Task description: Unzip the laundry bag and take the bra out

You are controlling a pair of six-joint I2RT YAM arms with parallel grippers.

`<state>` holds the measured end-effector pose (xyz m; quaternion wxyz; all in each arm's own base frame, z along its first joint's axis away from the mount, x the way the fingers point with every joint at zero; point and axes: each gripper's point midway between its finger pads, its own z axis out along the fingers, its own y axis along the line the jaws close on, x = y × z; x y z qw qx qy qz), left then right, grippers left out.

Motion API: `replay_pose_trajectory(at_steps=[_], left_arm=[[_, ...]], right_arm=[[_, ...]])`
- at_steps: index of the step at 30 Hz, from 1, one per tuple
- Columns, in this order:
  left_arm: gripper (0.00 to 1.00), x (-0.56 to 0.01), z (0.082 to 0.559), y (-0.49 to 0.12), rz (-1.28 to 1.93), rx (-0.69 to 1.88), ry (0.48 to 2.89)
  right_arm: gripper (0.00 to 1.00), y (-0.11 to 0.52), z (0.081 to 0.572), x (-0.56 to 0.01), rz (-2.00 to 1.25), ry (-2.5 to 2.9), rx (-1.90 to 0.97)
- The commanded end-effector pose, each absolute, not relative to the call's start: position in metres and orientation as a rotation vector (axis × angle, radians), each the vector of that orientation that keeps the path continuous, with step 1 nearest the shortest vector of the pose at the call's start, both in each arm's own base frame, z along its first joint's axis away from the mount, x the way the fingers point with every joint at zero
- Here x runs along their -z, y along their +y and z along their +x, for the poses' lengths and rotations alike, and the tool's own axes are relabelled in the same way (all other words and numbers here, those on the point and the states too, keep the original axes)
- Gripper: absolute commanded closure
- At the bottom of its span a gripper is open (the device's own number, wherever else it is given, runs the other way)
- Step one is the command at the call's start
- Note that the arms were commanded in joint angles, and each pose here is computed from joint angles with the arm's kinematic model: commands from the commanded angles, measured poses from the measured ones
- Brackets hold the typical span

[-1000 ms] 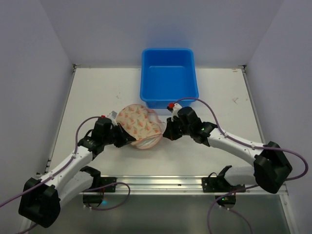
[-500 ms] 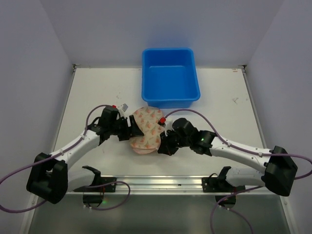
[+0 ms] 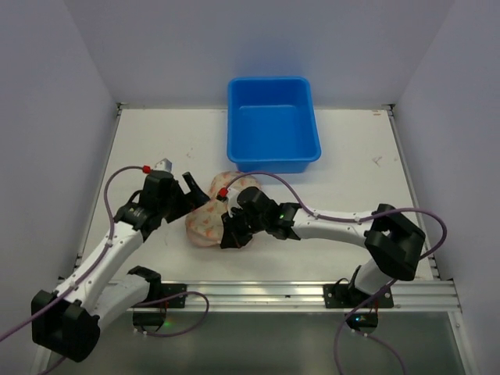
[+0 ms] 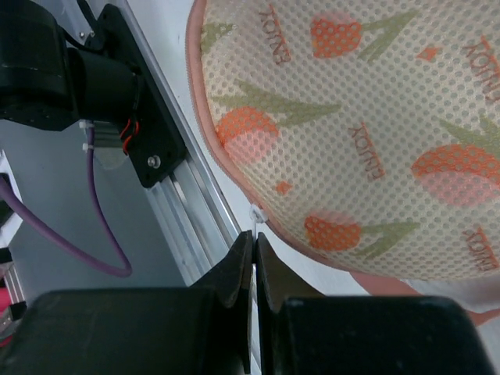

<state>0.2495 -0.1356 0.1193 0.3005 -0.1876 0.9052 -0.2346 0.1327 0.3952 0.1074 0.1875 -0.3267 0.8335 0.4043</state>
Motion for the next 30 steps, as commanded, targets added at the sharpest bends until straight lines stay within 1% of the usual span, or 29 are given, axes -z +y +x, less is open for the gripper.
replay_pose_trajectory(at_steps=[1,5,7,10,11,13,14,15,21,25,26,27,29,30], left_arm=[[0.00,-0.128,0.237,-0.090,-0.670,0.391,2.334],[0.00,-0.127,0.225,-0.070,-0.733,0.291,2.311],[0.00,-0.125,0.221,-0.071,-0.745,0.303,2.322],[0.00,-0.110,0.209,-0.083,-0.769,0.382,2.375],[0.00,-0.108,0.204,-0.092,-0.784,0.459,2.393],[0.00,-0.090,0.194,-0.100,-0.813,0.524,2.423],[0.00,-0.091,0.190,-0.111,-0.831,0.613,2.425],[0.00,-0.083,0.187,-0.113,-0.848,0.637,2.430],[0.00,-0.081,0.184,-0.128,-0.913,0.799,2.387],[0.01,-0.075,0.185,-0.133,-0.944,0.853,2.369],[0.04,-0.073,0.186,-0.132,-0.958,0.846,2.362],[0.14,-0.074,0.189,-0.132,-0.959,0.850,2.349],[0.28,-0.071,0.191,-0.130,-0.964,0.822,2.346],[0.49,-0.069,0.191,-0.129,-0.962,0.811,2.349]], right_arm=[[1.00,0.425,0.148,-0.131,-0.857,2.234,-1.223],[1.00,0.434,0.155,-0.121,-0.842,2.243,-1.206],[1.00,0.438,0.160,-0.119,-0.822,2.245,-1.204],[1.00,0.442,0.165,-0.120,-0.792,2.239,-1.201],[1.00,0.444,0.167,-0.120,-0.780,2.240,-1.200],[1.00,0.449,0.171,-0.121,-0.758,2.237,-1.200],[1.00,0.450,0.172,-0.121,-0.753,2.237,-1.200],[1.00,0.454,0.174,-0.124,-0.749,2.230,-1.207],[1.00,0.466,0.183,-0.122,-0.727,2.238,-1.198],[1.00,0.470,0.185,-0.121,-0.722,2.239,-1.204],[1.00,0.470,0.184,-0.120,-0.725,2.243,-1.206],[1.00,0.469,0.183,-0.119,-0.727,2.247,-1.203],[1.00,0.466,0.182,-0.118,-0.728,2.254,-1.189],[1.00,0.460,0.180,-0.112,-0.731,2.271,-1.169]])
